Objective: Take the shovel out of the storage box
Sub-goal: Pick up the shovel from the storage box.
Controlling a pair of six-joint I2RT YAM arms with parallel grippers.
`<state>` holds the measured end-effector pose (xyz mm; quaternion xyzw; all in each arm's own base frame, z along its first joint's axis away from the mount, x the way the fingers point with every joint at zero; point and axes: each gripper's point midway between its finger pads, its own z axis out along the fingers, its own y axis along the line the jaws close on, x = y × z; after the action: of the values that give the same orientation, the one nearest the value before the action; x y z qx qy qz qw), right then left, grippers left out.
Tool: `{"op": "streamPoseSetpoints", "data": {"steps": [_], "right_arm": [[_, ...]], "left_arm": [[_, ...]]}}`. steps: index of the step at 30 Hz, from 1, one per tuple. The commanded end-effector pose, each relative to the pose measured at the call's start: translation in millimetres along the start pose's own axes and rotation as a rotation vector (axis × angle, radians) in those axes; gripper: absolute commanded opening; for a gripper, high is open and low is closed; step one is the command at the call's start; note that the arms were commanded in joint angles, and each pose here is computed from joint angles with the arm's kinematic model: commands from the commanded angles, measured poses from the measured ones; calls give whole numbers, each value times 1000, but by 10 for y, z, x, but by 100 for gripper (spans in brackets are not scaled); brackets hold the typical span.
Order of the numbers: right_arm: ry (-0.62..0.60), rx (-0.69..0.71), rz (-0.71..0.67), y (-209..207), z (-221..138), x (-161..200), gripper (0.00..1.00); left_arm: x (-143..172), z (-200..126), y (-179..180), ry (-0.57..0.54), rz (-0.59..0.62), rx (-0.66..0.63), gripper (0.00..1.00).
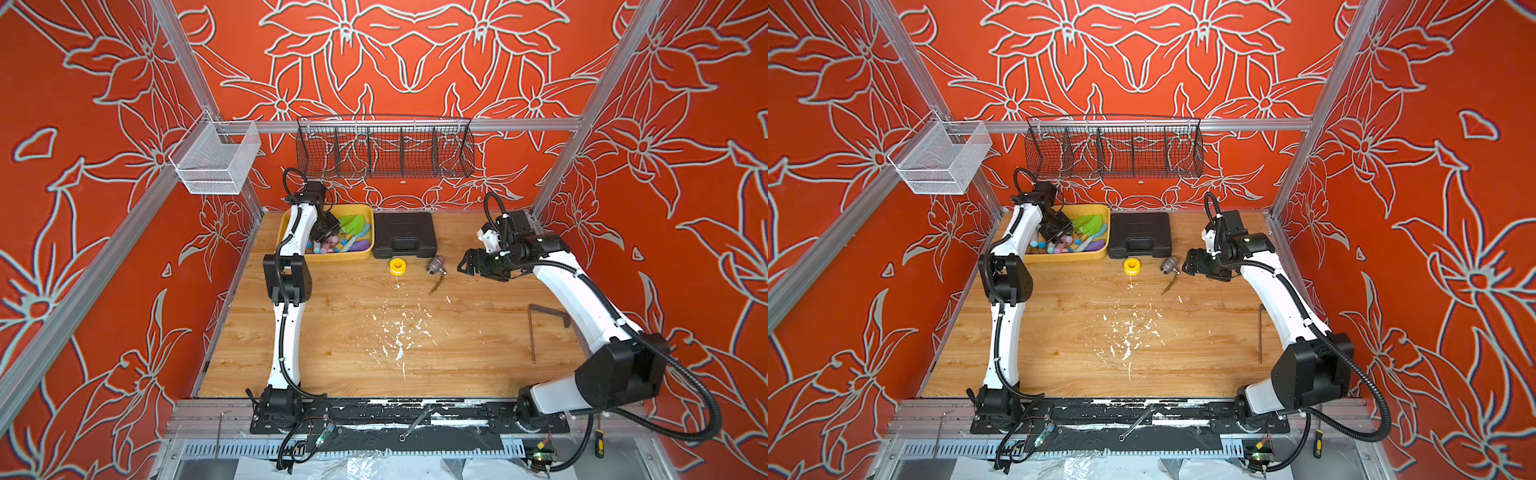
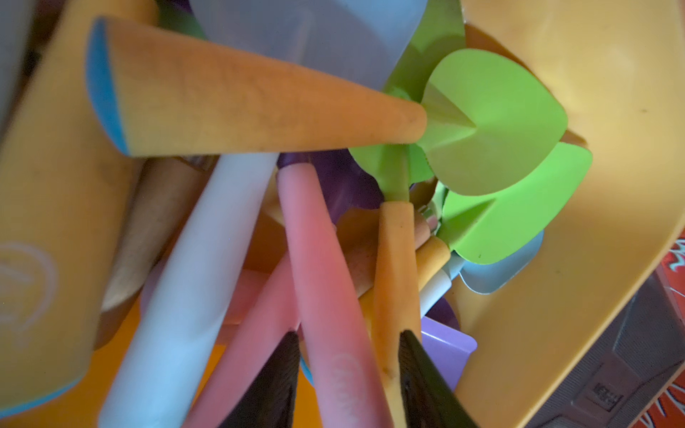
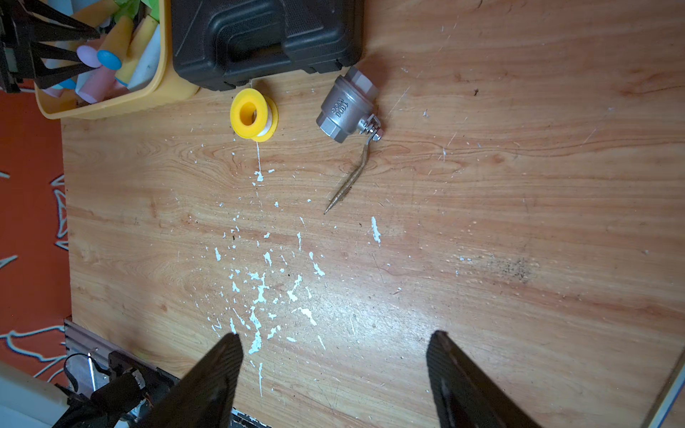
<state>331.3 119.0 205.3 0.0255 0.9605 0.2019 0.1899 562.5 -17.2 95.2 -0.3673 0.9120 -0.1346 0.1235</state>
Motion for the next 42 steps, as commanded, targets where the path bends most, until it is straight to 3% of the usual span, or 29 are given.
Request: {"op": "streamPoseSetpoints", "data": {"steps": [1,11,14,21,28,42], "right_arm": [[25,-10,13,37,72,19,81],[32,-18,11,71,135,-35,79],[33,-22,12,85,142,-64,77],[42,-25,9,92,180,-74,77],[60,-31,11,99,199,-42,76],[51,-40,27,112,215,-49,75]], "left_arm": [[169,222,183,93,3,-61,43],[326,272,444,160,89,-167,31],[270,150,434,126,102,-172,23],[66,-299,363,-14,163,-168,17],[55,-418,333,-18,184,-140,0],[304,-1229,295,-105,303,-58,0]]}}
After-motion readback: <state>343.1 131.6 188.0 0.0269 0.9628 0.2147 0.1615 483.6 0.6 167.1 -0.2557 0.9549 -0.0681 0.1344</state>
